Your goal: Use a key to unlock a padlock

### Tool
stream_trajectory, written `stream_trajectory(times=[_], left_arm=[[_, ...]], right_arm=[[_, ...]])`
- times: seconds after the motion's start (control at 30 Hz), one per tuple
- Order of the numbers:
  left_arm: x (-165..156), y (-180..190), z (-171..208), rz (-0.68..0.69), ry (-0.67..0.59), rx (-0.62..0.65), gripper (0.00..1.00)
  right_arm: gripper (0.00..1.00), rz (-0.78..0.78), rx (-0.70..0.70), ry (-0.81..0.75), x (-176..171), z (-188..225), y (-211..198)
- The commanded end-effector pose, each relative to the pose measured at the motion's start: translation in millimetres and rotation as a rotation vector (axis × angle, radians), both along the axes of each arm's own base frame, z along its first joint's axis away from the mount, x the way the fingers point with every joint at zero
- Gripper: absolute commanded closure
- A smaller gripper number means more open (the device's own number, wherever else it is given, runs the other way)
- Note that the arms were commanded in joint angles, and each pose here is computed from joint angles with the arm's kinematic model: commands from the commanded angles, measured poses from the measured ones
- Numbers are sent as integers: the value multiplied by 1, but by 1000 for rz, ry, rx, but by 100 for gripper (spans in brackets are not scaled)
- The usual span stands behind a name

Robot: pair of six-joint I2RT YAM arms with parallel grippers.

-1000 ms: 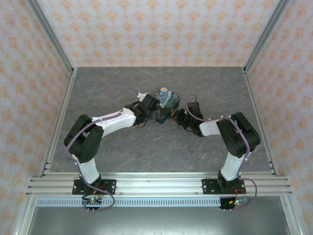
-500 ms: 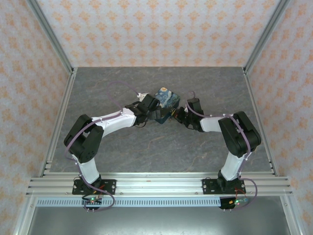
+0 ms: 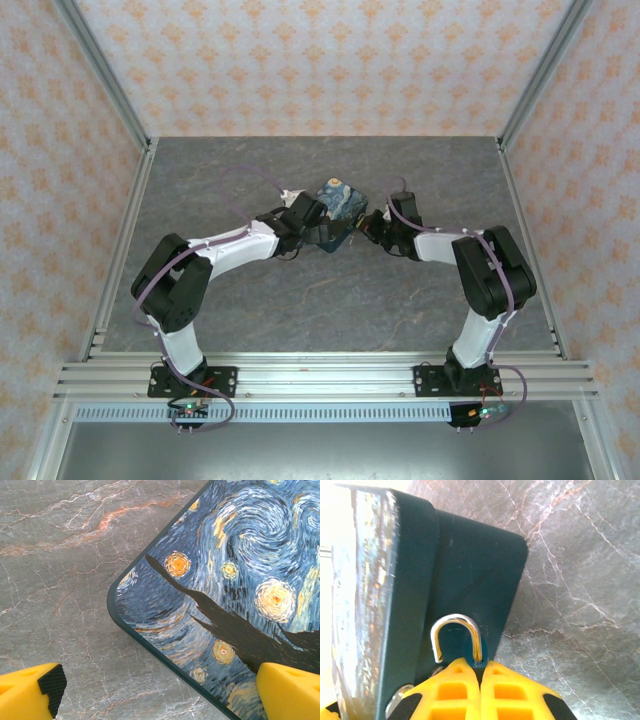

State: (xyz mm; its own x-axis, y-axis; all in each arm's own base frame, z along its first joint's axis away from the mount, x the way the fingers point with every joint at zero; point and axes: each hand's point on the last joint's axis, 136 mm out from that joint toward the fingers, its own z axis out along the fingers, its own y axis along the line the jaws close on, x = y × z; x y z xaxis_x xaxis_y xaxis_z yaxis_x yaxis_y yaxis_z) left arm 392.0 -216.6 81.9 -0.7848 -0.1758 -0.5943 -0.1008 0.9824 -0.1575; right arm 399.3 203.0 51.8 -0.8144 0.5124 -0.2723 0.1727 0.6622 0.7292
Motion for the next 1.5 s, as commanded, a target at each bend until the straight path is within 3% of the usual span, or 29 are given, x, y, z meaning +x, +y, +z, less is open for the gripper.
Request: stream_trajectory(times=[0.0,0.37,0.63,0.73,0.83,1.0,1.13,1.23,1.47], left_arm=[[-40,29,-51,-26,211,162,2],[-34,16,-11,-56,157,89,0],[-37,18,27,-52,102,47,0],[-41,21,41,-45,83,27,0],[-47,27,56,-35,58,13,0],[-57,39,84,-18,11,3,0],[-64,55,107,4,-40,13,0],[-67,78,126,54,-96,71,0],[-66,150,167,199,-264,205,0]], right_arm=[[100,-15,6,-3,-11,2,-6],[100,-52,141,53,-72,-1,-17],[97,-84,77,131,-122,-20,-41],[84,-98,46,150,-137,-21,-51],[59,-111,11,165,-152,-19,-60],[40,-135,-46,149,-170,-3,-77],[22,-142,-75,91,-170,23,-84],[1,-140,-124,32,-162,49,-90],[1,-239,-416,-122,-121,120,-129]])
